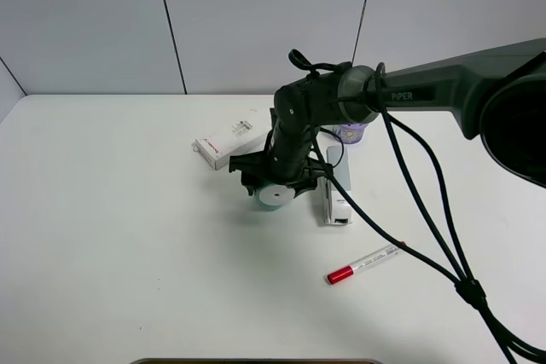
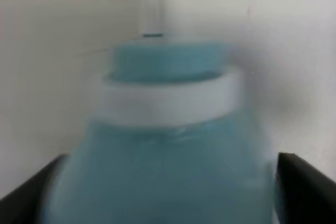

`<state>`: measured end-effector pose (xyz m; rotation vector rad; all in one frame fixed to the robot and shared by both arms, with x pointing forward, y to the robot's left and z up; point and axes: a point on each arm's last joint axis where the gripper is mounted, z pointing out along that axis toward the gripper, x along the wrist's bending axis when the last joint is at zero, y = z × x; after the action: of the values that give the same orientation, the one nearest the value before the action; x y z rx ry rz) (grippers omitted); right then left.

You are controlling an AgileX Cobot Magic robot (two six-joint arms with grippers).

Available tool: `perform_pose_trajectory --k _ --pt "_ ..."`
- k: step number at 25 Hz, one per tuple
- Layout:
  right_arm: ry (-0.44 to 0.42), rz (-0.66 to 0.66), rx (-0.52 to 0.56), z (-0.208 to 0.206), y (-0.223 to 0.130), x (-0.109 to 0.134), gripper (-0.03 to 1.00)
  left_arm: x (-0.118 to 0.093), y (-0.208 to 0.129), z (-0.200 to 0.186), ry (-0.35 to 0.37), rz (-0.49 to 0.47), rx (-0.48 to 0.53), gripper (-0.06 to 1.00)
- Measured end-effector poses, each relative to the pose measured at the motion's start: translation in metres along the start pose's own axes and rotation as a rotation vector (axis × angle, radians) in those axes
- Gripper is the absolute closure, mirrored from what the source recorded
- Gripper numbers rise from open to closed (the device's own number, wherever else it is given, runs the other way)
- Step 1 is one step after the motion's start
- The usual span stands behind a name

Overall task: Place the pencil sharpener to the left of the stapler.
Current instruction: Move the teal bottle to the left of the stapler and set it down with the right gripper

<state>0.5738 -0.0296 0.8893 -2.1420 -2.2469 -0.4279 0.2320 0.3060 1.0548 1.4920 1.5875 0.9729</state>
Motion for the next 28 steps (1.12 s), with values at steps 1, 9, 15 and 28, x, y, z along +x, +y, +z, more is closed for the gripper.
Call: perform_pose_trajectory --k 1,9,15,28 --pt "0.002 -0.003 -0.001 0.000 0.000 0.001 0.19 0.000 0.000 0.000 0.000 0.000 0.000 -0.01" --pt "0.006 -0.006 -0.001 0.000 0.000 0.002 0.02 0.000 0.000 0.000 0.000 0.000 0.000 -0.01" --pt "0.006 -0.008 0.000 0.000 0.000 0.002 -0.02 0.000 0.000 0.000 0.000 0.000 0.000 -0.01" --pt "-0.010 -0.025 0.005 -0.013 -0.001 0.002 -0.02 0.000 0.000 0.000 0.000 0.000 0.000 -0.01"
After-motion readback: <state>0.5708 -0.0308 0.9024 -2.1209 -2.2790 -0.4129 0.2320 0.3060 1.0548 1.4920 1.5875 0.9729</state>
